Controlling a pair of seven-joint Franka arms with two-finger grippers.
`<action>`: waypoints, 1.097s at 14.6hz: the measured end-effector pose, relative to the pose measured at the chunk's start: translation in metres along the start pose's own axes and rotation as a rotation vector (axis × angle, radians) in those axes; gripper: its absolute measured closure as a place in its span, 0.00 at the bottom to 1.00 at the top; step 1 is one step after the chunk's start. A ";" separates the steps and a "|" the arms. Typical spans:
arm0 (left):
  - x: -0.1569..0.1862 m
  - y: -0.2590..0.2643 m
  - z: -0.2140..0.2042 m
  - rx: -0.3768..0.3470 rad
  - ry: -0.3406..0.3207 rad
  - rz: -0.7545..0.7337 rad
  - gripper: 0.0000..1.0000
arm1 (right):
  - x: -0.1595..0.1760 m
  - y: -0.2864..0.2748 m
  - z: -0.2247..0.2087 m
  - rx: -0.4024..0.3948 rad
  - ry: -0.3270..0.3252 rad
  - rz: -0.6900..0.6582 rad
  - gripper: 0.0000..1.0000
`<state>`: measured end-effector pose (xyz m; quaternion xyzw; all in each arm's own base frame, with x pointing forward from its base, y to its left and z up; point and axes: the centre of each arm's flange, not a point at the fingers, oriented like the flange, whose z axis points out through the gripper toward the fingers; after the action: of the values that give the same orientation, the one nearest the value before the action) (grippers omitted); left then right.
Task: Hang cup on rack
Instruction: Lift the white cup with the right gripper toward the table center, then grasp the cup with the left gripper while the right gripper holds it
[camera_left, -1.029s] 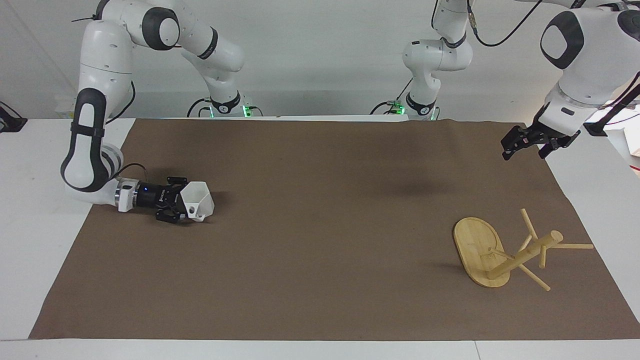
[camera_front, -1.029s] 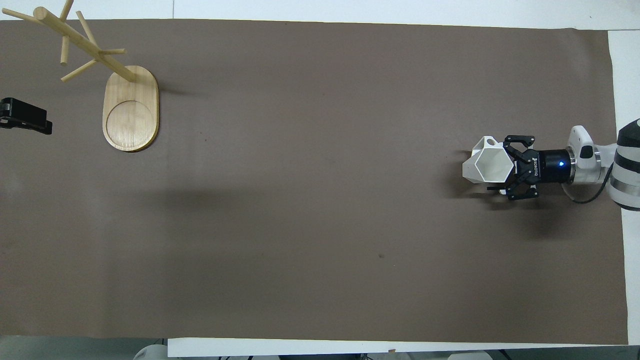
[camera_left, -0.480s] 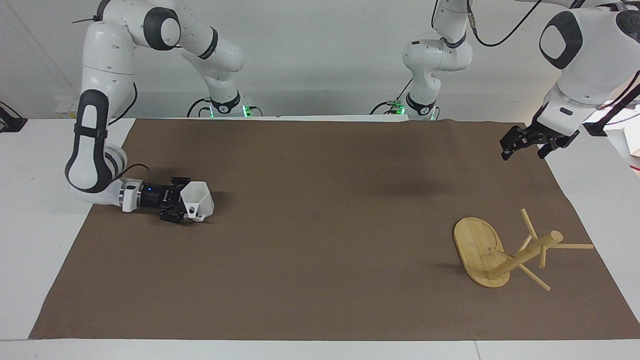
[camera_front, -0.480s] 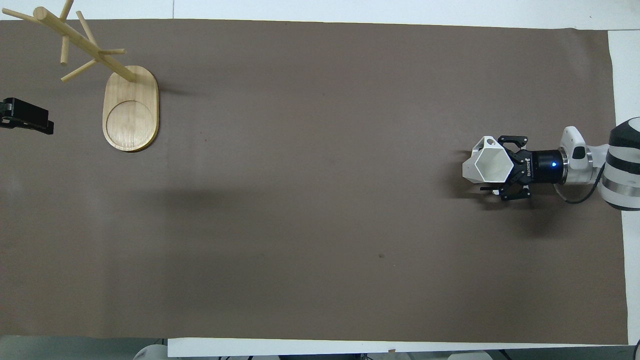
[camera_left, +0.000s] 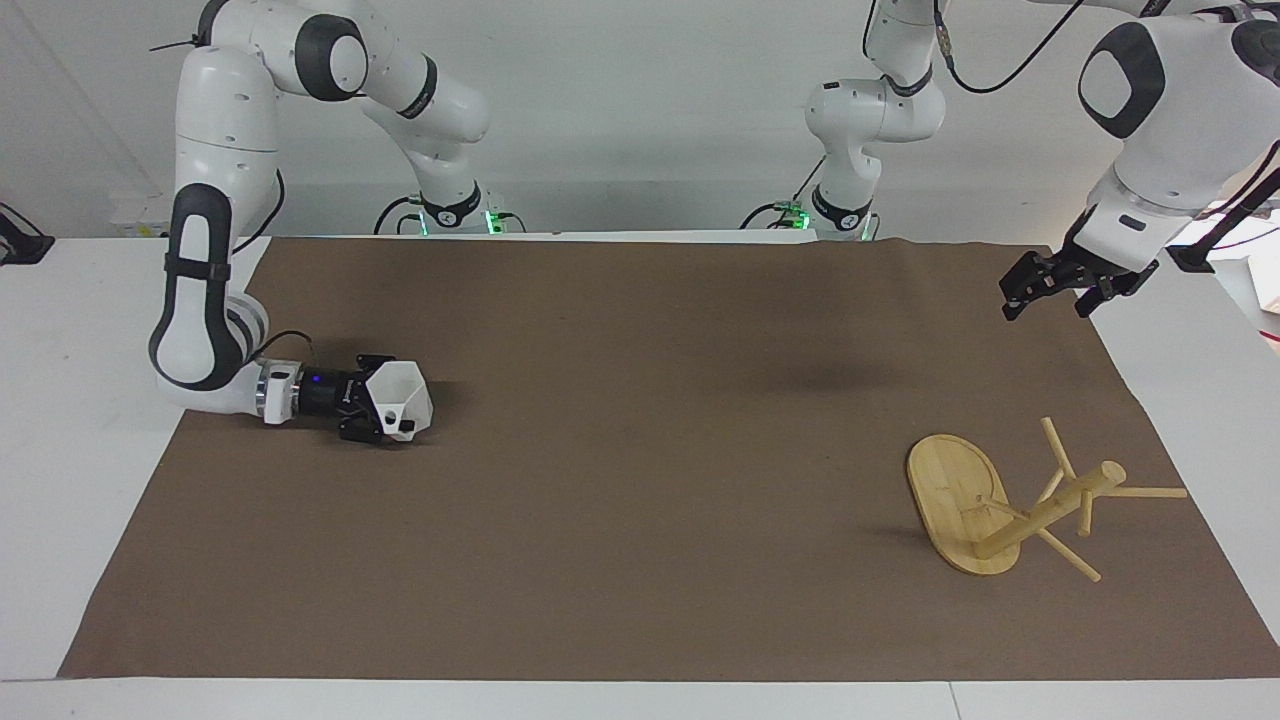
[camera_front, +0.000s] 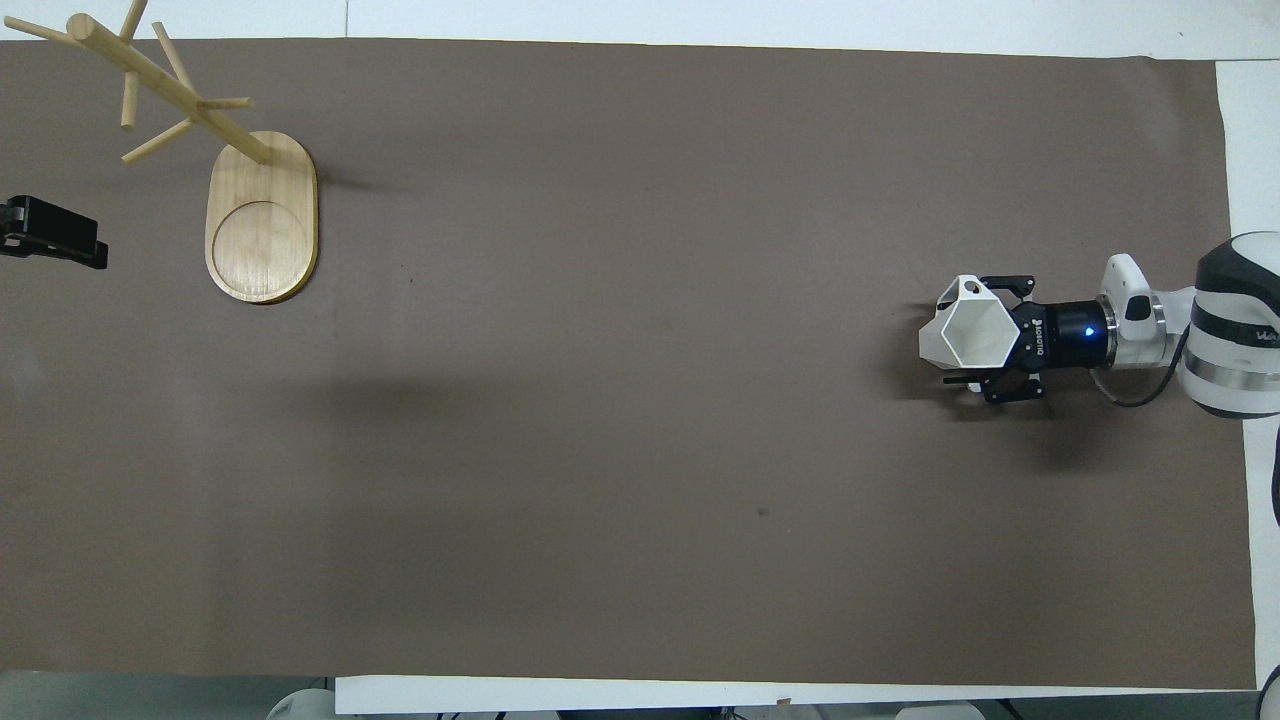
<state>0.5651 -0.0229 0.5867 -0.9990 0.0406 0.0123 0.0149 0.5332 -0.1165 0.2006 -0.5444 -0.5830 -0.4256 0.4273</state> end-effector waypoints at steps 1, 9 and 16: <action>0.000 0.002 0.001 0.000 -0.002 0.003 0.00 | 0.003 0.003 0.005 0.007 0.000 -0.005 0.22; 0.002 0.136 -0.018 -0.025 0.133 -0.018 0.00 | 0.132 0.073 0.163 -0.003 -0.110 0.111 0.22; 0.010 0.303 0.030 -0.255 0.269 -0.143 0.00 | 0.263 0.088 0.252 -0.154 -0.211 0.258 0.22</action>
<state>0.5497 -0.3244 0.5474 -0.9858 -0.0306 -0.1173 -0.1163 0.6010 0.2008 0.3871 -0.6875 -0.5155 -0.3510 0.3719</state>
